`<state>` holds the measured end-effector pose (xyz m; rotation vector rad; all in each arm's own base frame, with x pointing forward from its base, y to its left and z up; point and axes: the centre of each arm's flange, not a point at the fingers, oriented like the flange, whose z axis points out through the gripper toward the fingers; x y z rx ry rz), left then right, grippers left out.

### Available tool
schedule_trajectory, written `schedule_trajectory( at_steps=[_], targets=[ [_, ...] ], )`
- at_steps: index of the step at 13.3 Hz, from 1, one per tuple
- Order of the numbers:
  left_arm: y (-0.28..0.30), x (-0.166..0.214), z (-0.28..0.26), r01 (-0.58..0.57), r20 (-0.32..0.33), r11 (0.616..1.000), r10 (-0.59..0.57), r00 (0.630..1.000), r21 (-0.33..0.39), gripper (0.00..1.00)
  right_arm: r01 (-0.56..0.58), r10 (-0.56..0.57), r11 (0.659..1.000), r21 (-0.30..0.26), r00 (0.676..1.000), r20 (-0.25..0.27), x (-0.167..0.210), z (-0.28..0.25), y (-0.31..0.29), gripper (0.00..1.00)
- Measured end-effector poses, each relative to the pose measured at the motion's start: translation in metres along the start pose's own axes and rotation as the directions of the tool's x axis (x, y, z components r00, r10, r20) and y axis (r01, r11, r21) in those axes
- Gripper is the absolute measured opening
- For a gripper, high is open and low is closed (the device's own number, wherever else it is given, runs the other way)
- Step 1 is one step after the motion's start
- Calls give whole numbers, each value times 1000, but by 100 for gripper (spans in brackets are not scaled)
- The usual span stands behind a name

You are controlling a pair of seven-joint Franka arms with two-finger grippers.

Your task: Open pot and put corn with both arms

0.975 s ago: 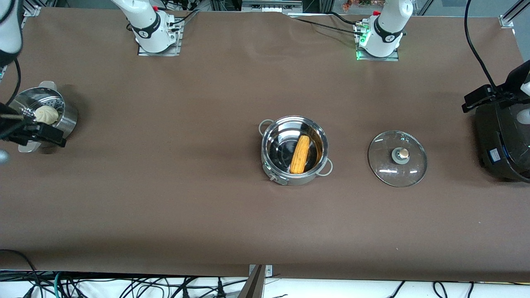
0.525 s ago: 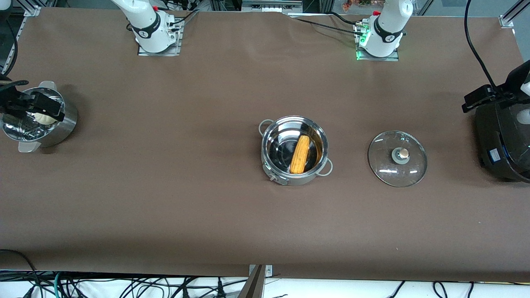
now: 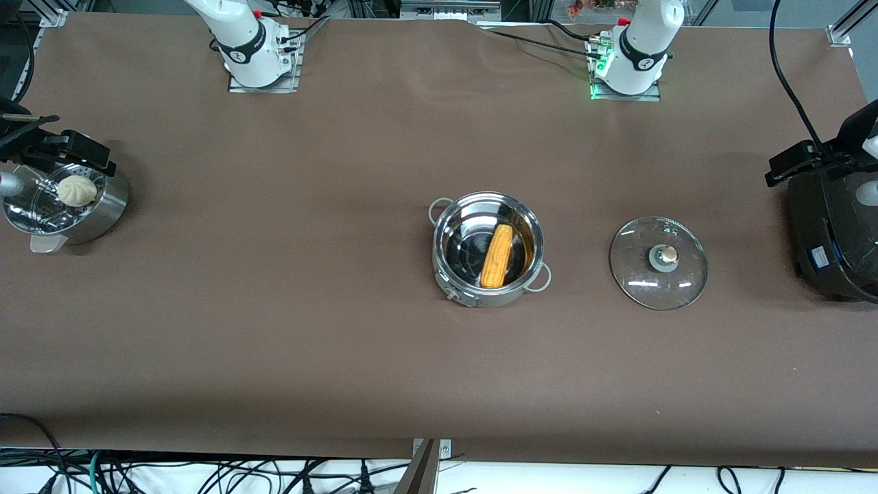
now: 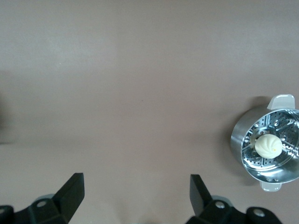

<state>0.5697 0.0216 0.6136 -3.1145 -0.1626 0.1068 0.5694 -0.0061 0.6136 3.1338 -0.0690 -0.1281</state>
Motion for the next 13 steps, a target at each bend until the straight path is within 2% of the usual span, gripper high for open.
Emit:
schedule_trajectory(
  at_steps=[13],
  targets=[
    [0,0,0,0,0,1000,0,1000,0,100,-14,14,1000,1,999,39,-1,17,8,100]
  ],
)
